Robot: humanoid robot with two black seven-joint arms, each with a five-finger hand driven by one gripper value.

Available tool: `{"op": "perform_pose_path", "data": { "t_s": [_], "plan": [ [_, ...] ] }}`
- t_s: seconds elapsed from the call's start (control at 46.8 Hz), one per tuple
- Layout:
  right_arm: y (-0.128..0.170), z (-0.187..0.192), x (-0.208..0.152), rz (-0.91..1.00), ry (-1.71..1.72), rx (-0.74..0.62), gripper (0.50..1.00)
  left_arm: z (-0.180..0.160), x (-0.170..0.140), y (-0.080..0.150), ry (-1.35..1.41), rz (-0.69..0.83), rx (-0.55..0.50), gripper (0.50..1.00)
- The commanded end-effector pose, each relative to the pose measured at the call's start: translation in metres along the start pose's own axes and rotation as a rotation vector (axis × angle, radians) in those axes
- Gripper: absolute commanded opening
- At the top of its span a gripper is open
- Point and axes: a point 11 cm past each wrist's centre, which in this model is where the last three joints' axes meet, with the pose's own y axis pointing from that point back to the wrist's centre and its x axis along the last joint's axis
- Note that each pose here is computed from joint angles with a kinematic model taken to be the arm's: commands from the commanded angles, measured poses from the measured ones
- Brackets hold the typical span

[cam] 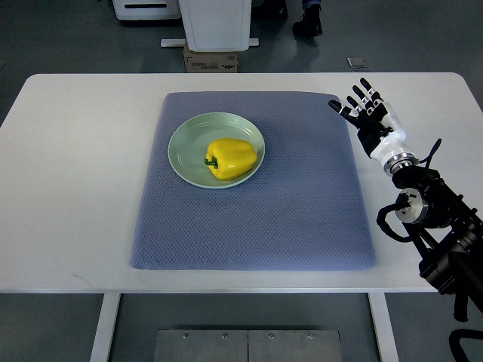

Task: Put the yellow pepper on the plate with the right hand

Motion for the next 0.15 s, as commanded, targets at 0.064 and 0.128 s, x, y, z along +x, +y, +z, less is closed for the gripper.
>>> {"op": "perform_pose_path", "data": {
  "t_s": [0.064,0.128],
  "plan": [
    [0.0031,0.0047,0.0075,0.025,-0.021,-0.006,1.0,0.0,0.0,0.0,0.0,0.0,0.0,1.0],
    [0.0028,0.0042,0.0058,0.024,-0.033,0.0,1.0,0.0,0.0,0.0,0.0,0.0,0.0,1.0]
  ]
}}
